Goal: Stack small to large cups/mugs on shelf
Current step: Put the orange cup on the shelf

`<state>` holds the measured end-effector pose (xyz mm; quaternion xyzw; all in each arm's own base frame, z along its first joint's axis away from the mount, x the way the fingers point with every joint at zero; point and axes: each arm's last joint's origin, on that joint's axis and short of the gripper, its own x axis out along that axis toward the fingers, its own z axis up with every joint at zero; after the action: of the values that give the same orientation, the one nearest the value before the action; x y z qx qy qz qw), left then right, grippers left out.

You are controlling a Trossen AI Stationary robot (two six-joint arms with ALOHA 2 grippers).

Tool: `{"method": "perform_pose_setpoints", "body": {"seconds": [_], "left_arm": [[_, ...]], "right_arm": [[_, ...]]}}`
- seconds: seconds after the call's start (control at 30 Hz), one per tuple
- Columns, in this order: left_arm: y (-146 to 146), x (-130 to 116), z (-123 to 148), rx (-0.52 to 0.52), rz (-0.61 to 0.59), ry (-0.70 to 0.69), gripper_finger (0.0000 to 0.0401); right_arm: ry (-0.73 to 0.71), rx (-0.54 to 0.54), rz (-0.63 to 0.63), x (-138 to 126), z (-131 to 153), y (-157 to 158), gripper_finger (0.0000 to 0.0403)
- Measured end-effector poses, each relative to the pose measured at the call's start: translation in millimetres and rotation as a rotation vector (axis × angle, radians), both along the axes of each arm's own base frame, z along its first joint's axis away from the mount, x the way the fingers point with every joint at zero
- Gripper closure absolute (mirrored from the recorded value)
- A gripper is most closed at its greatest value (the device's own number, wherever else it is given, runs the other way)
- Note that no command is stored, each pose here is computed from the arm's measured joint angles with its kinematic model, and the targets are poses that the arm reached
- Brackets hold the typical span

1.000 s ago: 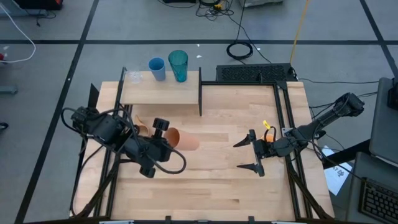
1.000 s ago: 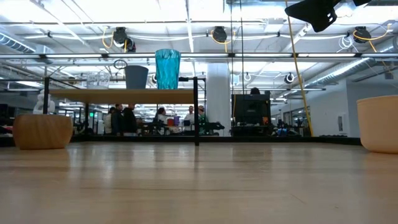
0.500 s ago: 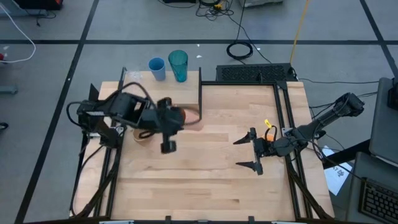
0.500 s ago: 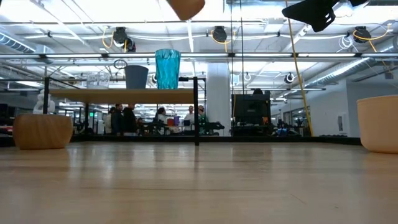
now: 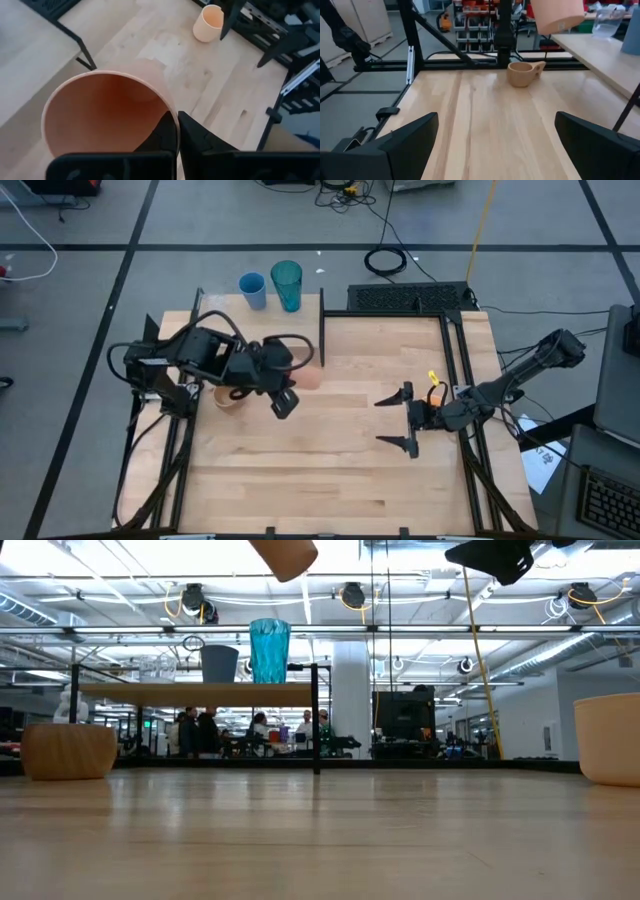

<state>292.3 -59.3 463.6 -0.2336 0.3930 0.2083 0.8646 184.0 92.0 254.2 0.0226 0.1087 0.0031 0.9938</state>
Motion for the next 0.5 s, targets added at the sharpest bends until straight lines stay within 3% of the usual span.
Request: {"method": "perform_pose_setpoints", "body": {"seconds": [0.2, 0.5], "left_arm": [[1, 1, 1, -0.018, 0.025, -0.014, 0.0400], [33, 14, 6, 0.045, -0.128, -0.060, 0.0400]], "right_arm": [[-0.008, -0.042, -0.041, 6, -3, 2, 0.0012], [0.019, -0.078, -0.039, 14, -12, 6, 0.0012]]}}
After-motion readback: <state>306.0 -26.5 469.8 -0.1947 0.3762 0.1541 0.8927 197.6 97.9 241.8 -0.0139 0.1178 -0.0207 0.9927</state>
